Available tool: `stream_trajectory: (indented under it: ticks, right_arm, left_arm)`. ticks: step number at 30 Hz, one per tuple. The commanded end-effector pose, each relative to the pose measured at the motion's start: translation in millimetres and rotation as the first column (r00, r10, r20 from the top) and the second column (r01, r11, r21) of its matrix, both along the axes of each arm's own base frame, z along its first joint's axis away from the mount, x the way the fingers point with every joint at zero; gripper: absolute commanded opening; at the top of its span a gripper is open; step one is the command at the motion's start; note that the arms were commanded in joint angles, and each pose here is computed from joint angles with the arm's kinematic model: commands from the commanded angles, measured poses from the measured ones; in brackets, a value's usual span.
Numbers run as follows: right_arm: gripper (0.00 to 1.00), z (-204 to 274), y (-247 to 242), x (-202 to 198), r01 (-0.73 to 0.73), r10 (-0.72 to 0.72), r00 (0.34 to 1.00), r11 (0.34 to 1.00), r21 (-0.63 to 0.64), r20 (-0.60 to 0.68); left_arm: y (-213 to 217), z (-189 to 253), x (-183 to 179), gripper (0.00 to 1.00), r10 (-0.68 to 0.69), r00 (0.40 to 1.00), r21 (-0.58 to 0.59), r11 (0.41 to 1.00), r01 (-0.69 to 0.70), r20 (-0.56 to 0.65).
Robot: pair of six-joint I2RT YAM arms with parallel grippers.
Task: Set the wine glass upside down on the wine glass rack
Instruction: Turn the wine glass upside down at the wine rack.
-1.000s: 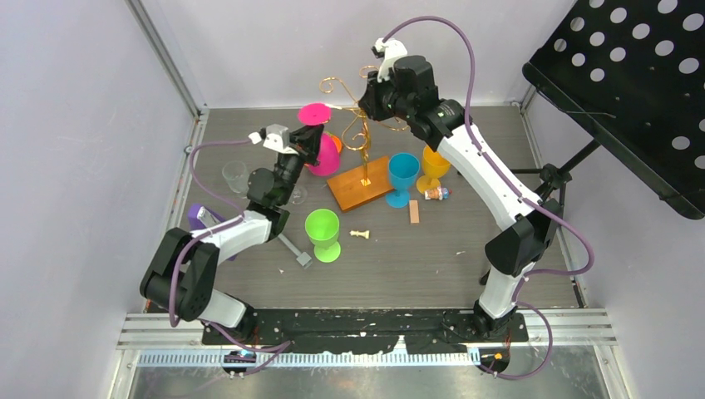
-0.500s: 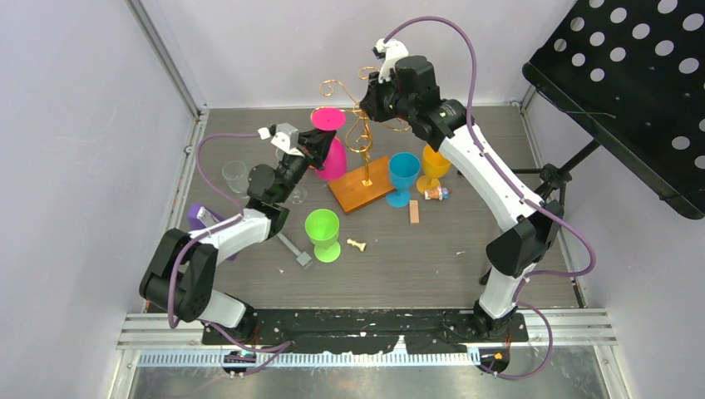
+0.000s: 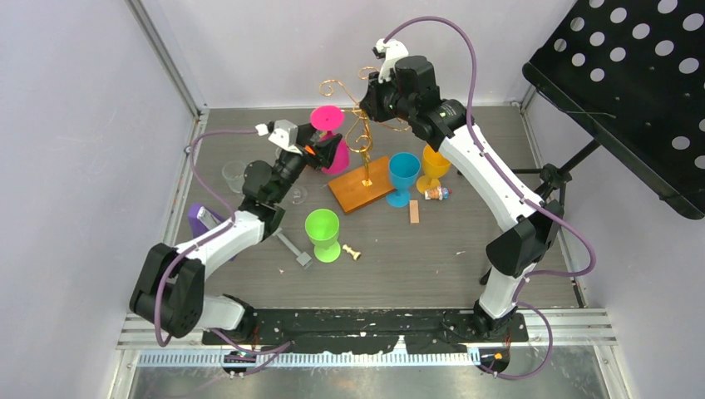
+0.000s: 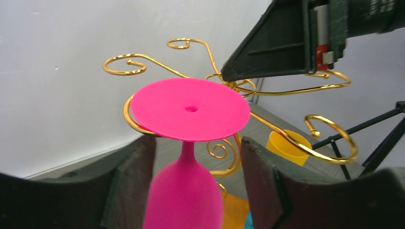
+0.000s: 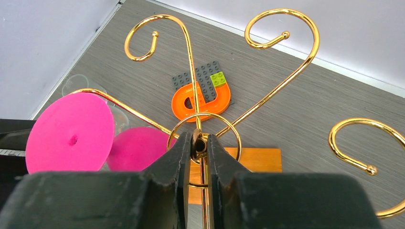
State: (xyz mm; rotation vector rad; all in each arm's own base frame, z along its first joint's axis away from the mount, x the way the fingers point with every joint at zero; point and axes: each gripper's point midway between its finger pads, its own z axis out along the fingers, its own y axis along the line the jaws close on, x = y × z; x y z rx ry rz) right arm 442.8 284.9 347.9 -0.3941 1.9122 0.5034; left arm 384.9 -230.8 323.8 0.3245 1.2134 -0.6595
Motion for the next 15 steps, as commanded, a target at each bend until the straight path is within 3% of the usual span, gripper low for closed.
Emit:
stream_trajectory:
  ticks: [1,12,15]
  right_arm:
    - [0.05,-43.1,-26.3,-1.6,0.069,-0.080,0.988,0.994,-0.088,-0.130]
    - [0.06,-41.8,-25.9,0.2,0.071,-0.081,0.989,0.994,-0.083,-0.126]
    - [0.12,-40.7,-25.5,0.2,0.070,-0.079,0.989,0.994,-0.082,-0.121]
  left_arm:
    - [14.5,26.1,-15.3,0.69,0.034,0.997,-0.018,0.999,-0.033,0.066]
    - [34.5,4.1,-50.6,0.83,0.052,0.999,0.075,0.996,-0.052,0.008]
    - [42.6,1.8,-62.8,0.86,0.062,0.998,0.083,0.995,-0.061,-0.009]
